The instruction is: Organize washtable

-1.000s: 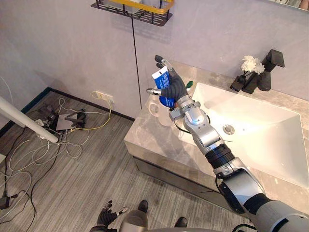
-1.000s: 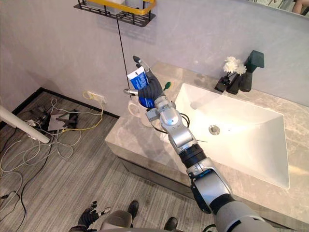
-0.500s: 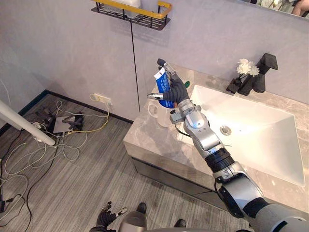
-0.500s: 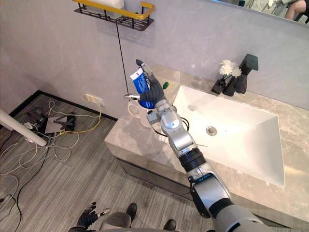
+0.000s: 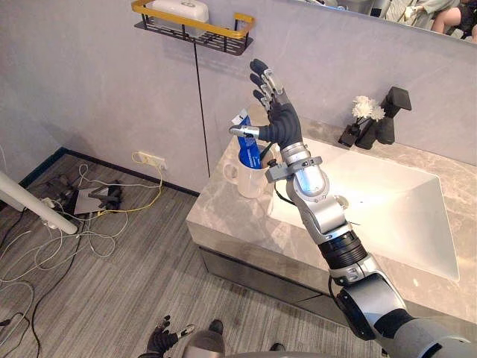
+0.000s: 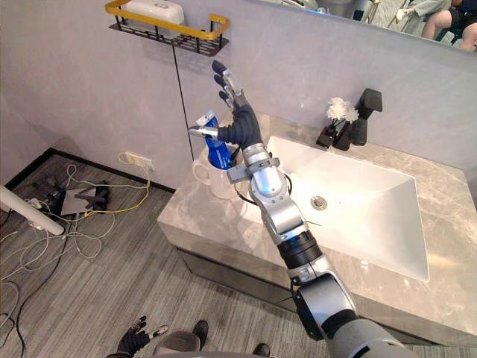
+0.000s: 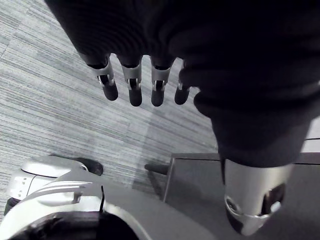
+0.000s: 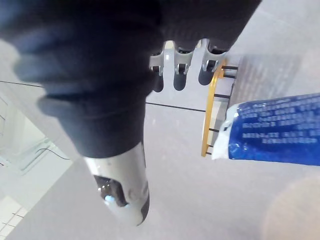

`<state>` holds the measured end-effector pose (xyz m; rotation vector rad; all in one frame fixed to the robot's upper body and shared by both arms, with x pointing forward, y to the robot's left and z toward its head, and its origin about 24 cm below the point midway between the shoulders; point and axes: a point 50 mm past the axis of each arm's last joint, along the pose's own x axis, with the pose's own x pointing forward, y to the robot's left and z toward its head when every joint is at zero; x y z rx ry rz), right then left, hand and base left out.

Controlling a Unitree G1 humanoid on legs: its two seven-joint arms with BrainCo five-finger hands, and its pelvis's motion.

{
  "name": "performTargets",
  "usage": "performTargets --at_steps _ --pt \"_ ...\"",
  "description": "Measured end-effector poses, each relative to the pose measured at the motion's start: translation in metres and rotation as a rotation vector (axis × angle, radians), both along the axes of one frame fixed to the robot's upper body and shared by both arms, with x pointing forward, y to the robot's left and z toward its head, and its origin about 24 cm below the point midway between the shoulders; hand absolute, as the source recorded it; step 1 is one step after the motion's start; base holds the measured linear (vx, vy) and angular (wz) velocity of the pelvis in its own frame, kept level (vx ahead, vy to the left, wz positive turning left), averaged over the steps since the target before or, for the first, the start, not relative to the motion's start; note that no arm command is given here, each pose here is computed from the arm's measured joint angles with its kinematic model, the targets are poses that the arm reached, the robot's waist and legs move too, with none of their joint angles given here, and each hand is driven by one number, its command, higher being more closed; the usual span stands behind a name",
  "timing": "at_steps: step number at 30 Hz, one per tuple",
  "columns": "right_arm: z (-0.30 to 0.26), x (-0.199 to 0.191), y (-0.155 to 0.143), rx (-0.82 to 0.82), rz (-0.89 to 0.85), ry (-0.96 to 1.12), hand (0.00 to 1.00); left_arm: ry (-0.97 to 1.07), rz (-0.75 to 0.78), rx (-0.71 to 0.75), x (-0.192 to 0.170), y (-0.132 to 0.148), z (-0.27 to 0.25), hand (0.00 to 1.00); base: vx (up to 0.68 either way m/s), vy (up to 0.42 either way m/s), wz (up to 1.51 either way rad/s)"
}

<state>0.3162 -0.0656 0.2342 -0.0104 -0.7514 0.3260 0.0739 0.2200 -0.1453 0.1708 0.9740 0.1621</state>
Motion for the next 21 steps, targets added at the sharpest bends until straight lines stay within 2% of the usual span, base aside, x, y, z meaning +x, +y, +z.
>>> performTargets --at_steps 5,9,15,17,20,21 --pt "0.03 -0.021 -0.019 0.021 -0.005 -0.179 0.0 0.012 0.002 0.002 -0.004 0.001 -0.001 0.0 -0.01 0.012 -0.1" --pt "0.046 -0.038 -0.054 0.077 -0.081 -0.297 0.0 0.026 0.006 0.002 -0.007 0.002 -0.002 0.0 -0.02 0.015 -0.15" --pt "0.074 -0.076 -0.138 0.14 -0.361 -0.52 0.0 0.059 0.011 0.001 -0.016 0.002 -0.005 0.0 -0.01 0.022 -0.21" --pt "0.086 -0.096 -0.172 0.177 -0.502 -0.623 0.0 0.079 0.015 -0.002 -0.022 0.001 -0.007 0.0 0.03 0.021 -0.18" --pt "0.085 -0.123 -0.214 0.196 -0.702 -0.679 0.0 0.083 0.014 -0.008 -0.023 0.001 -0.007 0.0 0.02 0.02 -0.19" --pt "0.077 -0.136 -0.239 0.237 -0.809 -0.667 0.0 0.085 0.014 -0.011 -0.023 0.0 -0.008 0.0 0.03 0.023 -0.19"
